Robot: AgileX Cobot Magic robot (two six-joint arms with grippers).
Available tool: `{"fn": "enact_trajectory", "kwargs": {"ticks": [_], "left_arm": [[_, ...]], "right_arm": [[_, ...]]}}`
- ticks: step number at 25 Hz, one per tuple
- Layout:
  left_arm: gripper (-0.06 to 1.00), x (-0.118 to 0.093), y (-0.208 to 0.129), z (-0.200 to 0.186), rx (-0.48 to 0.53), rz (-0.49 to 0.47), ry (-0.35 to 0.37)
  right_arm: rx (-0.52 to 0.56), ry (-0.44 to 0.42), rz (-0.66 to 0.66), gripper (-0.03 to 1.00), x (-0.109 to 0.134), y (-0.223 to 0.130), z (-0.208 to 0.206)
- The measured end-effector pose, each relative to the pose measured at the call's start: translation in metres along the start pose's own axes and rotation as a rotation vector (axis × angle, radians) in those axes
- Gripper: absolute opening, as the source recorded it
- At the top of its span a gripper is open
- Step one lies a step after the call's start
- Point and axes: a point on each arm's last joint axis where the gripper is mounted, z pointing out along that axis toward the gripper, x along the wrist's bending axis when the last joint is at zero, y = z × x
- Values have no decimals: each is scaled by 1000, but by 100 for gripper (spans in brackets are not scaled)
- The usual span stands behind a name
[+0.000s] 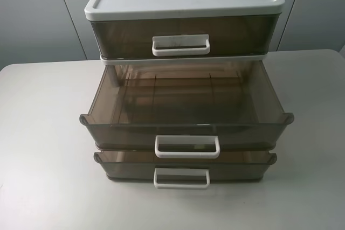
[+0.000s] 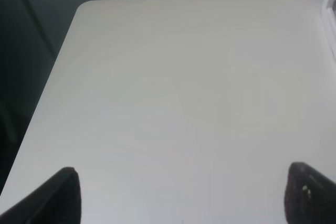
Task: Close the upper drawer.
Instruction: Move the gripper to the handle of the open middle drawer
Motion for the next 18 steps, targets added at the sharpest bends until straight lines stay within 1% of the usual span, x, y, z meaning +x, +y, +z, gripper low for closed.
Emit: {"fn": "enact_trajectory", "kwargs": {"ticks": [18], "left_arm": [[74, 0, 0, 0, 0, 0, 0]], "right_arm": [[0, 0, 0, 70, 0, 0, 0]]}}
